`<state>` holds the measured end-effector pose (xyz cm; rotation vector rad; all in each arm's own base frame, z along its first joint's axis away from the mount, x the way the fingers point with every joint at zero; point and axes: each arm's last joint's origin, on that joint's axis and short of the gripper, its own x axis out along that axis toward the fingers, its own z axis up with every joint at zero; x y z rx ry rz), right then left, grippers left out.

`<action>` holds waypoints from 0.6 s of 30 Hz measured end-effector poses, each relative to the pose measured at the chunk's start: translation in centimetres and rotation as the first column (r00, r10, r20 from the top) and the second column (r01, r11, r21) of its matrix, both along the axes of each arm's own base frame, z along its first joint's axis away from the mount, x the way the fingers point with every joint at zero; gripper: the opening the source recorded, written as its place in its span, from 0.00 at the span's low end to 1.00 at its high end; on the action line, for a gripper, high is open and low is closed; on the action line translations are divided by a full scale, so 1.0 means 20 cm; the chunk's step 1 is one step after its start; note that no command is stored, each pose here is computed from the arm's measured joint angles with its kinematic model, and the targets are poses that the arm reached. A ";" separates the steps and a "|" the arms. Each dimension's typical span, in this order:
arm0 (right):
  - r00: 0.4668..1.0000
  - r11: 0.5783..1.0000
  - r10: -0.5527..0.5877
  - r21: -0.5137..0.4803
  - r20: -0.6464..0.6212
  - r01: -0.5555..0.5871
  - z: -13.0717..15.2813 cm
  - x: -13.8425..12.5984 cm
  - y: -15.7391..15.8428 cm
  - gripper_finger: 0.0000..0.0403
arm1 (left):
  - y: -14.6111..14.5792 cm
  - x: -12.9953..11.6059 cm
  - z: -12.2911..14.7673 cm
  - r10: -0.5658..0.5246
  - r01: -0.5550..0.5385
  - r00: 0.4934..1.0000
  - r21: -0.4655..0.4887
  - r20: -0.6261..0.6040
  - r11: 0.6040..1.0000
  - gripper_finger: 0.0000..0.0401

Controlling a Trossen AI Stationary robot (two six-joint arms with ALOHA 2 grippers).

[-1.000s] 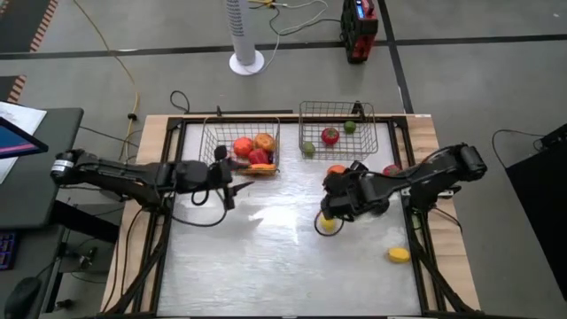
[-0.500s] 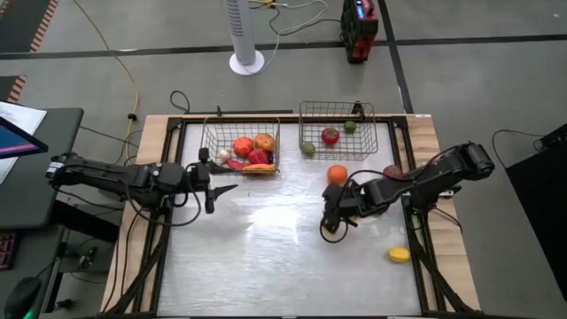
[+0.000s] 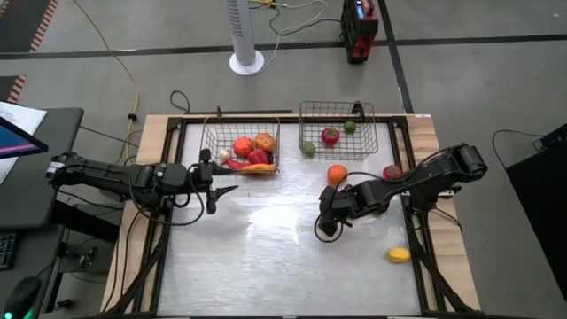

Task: Sort produce into baskets
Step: Put the top left yellow lemon into the right gold wire basket

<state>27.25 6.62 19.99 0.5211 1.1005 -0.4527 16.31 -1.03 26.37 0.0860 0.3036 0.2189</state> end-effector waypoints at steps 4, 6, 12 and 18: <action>1.000 1.000 0.015 -0.018 -0.001 -0.015 -0.06 0.03 0.05 0.95 | 0.00 0.01 -0.01 0.001 -0.001 1.000 0.003 -0.024 1.000 0.50; 1.000 0.999 0.012 -0.032 -0.013 -0.012 -0.10 0.05 0.07 0.95 | 0.00 0.00 -0.02 0.001 -0.001 0.999 0.004 -0.036 1.000 0.50; 0.993 0.998 0.001 -0.069 -0.117 -0.009 -0.22 0.04 0.11 0.94 | 0.00 0.00 -0.02 0.004 -0.005 0.999 -0.001 -0.041 1.000 0.50; 0.990 0.997 0.012 -0.080 -0.141 -0.023 -0.25 0.05 0.12 0.86 | 0.00 0.00 -0.02 0.029 -0.029 0.999 0.008 -0.041 1.000 0.50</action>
